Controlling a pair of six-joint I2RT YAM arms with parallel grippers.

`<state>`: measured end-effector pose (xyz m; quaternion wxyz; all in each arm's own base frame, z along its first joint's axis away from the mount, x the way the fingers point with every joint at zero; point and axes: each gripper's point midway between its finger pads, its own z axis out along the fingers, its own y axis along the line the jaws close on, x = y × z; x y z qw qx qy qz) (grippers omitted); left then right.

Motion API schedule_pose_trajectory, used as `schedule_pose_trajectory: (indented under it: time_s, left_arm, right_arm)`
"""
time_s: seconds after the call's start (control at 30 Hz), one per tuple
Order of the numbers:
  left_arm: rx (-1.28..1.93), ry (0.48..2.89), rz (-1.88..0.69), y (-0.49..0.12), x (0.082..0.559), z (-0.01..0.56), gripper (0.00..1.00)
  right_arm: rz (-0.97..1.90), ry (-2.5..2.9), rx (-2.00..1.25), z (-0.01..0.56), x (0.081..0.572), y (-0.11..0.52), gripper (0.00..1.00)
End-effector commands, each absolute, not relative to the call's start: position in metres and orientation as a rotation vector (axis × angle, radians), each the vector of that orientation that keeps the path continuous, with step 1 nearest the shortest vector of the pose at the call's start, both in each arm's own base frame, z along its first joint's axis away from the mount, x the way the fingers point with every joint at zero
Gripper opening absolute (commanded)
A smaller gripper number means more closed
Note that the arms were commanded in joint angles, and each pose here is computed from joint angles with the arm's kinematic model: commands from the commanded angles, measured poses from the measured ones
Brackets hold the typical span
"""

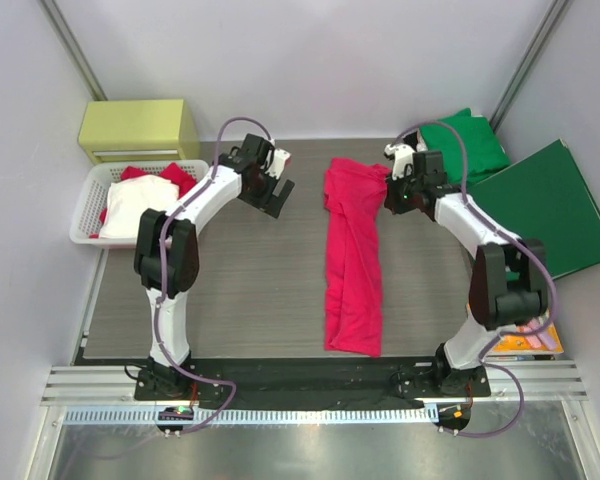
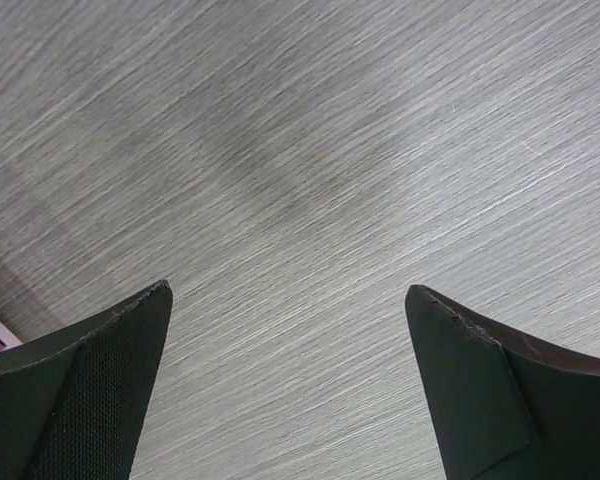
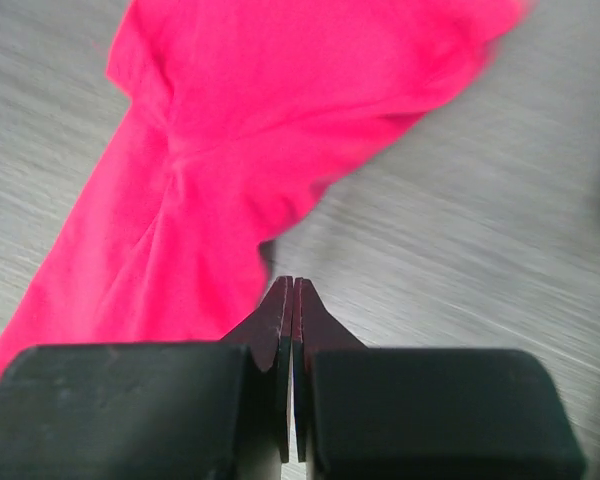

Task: Fold and stack the t-shirts
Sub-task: Grab the bottom of the folded rectangular tshirt with right arm

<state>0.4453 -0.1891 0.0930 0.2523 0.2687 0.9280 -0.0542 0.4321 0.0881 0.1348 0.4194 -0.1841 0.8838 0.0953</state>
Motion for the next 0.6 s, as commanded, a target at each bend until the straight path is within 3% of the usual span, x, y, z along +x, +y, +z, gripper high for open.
schedule_pose_trajectory:
  time_s: [0.0,0.23,0.57]
  left_arm:
    - [0.706,2.444,-0.148,-0.19,0.449,0.121,1.0]
    - [0.722,2.44,-0.1,-0.182,0.446,0.118,1.0]
    - [0.727,2.429,-0.037,-0.171,0.442,0.121,1.0]
  right_arm:
    - [0.348,2.278,-0.469,0.117,0.454,0.108,0.01]
    - [0.316,2.304,-0.489,0.098,0.529,0.135,0.01]
    - [0.223,2.408,-0.496,0.049,0.583,0.142,0.01]
